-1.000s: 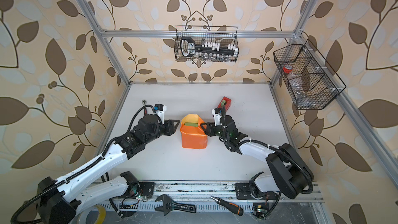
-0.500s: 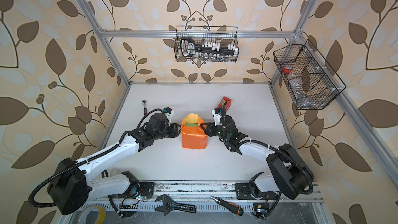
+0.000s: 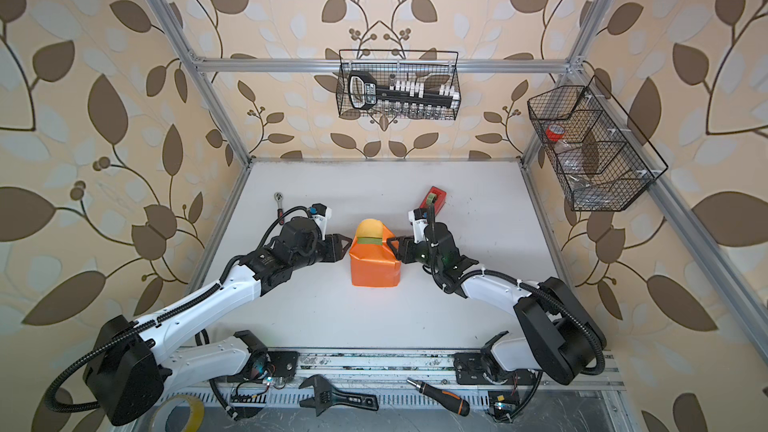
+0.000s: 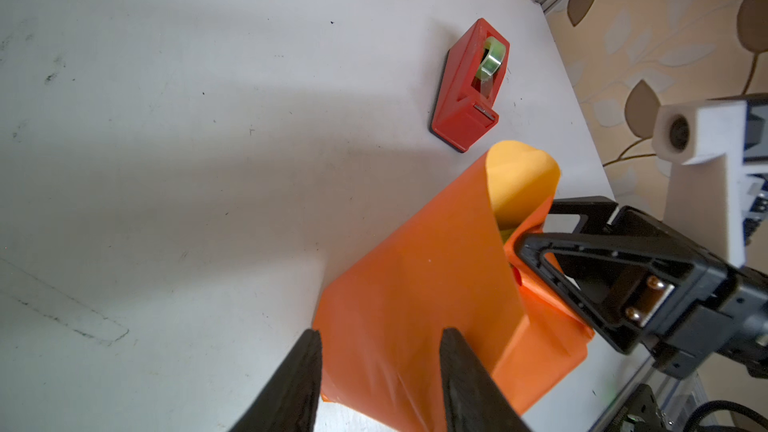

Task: Wrap the gift box in paper

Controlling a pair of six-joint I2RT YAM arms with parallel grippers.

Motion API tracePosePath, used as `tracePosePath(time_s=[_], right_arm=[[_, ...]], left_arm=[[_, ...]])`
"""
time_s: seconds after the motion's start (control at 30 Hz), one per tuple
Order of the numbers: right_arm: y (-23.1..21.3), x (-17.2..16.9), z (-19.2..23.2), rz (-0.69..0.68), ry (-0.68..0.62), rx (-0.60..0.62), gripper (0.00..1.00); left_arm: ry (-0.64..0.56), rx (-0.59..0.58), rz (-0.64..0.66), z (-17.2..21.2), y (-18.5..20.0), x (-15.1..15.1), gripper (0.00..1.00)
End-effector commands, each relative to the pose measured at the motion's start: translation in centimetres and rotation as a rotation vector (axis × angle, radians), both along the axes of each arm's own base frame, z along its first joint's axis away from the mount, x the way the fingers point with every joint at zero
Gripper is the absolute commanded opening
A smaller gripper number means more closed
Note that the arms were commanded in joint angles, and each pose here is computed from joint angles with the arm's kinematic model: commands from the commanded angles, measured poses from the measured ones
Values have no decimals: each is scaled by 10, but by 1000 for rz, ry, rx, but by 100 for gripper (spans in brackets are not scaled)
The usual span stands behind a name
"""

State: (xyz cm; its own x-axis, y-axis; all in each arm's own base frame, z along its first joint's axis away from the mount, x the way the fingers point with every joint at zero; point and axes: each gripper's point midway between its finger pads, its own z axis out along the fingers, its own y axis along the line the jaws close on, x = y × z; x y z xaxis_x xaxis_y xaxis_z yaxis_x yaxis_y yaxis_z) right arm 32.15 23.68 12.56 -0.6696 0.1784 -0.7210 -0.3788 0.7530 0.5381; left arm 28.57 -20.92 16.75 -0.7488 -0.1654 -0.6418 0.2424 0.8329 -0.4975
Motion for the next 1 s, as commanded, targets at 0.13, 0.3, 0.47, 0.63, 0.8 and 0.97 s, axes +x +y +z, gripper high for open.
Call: tracePosePath(time_s=[0.13,0.3,0.47,0.63,0.8,0.97], right_arm=[[-19,-22,-53,-15,154,-141,56],[-17,-21,-51,-5,149,-136,56],[-17,-21,-48,-4,142,-136,56],[-18,-23,-50,0,142,-144,56],[-18,-25,-49,15,132,-150,56],[-14,-26,-45,36,116,-141,56]], left_arm=[[-11,-46,-64,5,-17,-3,47],[-5,-28,-77,-1,-19,0,49],[5,-3,-97,-11,-24,4,50],[4,26,-111,-19,-27,11,52],[0,57,-118,-31,-24,12,55],[-29,68,-146,-32,-25,16,58]])
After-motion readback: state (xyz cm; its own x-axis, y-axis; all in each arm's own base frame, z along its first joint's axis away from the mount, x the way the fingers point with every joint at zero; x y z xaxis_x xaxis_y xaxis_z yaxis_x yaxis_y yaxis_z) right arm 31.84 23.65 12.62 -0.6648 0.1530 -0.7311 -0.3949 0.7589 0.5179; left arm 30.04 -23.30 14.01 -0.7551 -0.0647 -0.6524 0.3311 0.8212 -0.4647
